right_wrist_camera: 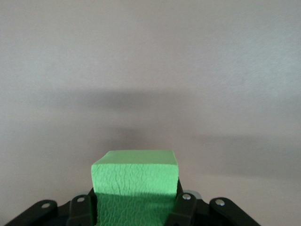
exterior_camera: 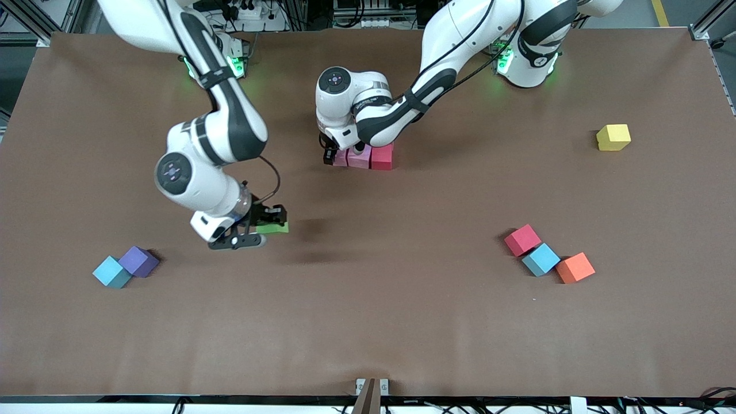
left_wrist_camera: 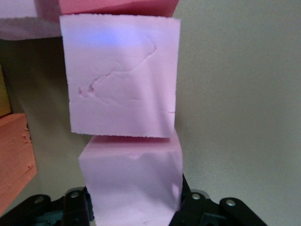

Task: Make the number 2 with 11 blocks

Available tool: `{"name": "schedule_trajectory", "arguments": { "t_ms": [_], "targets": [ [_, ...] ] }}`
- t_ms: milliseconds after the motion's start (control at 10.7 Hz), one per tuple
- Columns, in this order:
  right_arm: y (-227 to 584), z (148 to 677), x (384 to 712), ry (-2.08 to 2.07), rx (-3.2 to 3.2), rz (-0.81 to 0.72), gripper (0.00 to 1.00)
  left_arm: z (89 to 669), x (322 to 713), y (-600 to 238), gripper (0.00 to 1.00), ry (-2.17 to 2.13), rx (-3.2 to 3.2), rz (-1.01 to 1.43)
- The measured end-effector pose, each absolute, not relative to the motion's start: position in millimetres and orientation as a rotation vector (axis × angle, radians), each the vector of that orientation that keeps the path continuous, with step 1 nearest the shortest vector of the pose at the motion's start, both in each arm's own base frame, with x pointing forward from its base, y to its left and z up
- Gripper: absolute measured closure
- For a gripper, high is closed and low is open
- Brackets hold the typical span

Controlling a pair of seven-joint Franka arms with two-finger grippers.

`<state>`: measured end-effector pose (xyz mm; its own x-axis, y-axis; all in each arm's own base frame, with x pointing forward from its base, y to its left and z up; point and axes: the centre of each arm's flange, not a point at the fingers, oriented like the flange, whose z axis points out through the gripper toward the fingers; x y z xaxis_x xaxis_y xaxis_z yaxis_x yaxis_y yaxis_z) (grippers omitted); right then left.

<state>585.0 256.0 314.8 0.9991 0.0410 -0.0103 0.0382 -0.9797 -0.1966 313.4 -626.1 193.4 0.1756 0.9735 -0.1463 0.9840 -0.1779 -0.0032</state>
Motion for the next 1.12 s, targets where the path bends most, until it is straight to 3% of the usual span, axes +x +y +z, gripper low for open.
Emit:
{"name": "schedule_trajectory", "arguments": {
  "t_ms": [1120],
  "targets": [
    [292.1, 273.8, 521.7, 0.064, -2.955, -0.061, 0.45, 192.0, 313.2, -624.4, 0.38, 1.935, 2.344, -0.163]
  ]
}}
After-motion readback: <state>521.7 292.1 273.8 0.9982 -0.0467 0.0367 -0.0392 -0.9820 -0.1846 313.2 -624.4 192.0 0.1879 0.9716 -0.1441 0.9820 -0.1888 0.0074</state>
